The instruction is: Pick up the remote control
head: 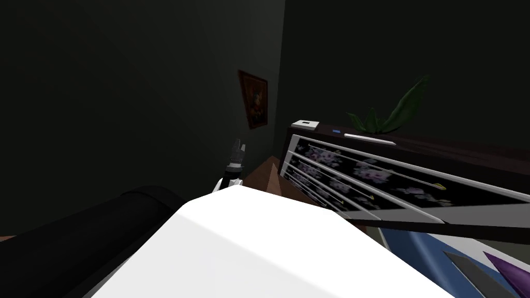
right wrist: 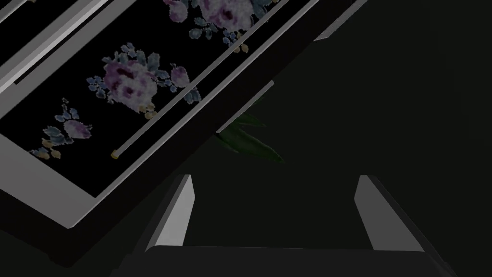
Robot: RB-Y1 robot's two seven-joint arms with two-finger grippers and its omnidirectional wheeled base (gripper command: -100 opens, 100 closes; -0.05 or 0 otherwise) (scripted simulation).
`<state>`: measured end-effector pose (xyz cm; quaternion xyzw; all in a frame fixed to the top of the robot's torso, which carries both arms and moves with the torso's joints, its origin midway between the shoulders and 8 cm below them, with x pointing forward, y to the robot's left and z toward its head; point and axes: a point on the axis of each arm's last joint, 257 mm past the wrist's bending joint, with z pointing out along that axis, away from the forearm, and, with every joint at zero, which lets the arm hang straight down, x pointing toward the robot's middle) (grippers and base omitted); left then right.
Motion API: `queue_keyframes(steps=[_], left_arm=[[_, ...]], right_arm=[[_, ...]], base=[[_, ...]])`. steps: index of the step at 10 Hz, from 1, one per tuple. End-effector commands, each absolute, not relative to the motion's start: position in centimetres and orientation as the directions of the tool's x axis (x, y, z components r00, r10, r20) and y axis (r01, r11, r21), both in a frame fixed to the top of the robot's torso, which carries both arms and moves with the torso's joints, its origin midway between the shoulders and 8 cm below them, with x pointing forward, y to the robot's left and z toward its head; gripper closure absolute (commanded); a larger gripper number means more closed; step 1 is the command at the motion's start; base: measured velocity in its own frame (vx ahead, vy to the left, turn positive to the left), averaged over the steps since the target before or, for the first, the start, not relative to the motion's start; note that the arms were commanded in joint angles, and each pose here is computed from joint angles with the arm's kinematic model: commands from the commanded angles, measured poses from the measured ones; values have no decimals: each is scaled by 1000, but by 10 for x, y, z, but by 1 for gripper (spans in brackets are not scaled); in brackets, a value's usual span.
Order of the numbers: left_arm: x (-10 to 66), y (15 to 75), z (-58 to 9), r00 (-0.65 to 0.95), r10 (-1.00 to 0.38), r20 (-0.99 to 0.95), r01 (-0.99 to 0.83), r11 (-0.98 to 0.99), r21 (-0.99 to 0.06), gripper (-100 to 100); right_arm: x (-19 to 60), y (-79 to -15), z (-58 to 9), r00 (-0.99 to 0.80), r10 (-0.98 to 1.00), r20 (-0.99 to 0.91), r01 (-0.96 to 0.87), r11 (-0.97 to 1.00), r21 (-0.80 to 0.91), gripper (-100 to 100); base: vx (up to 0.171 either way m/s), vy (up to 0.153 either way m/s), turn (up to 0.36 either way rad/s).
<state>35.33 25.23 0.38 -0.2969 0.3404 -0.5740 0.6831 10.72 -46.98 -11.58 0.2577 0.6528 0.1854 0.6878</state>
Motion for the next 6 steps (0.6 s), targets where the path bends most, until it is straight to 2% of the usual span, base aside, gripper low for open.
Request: queue_keyframes(steps=[1,6], left_arm=[[353,252,4,109,-986,-124,582,165,-796,0],[353,252,4,109,-986,-124,582,165,-796,0]], right_arm=[[84,-478,-119,13,553,-833,133,825,550,-100],[29,-501,-109,-146,443,-884,248,882,401,-100]], base=[[-9,3,353],[12,-9,239]])
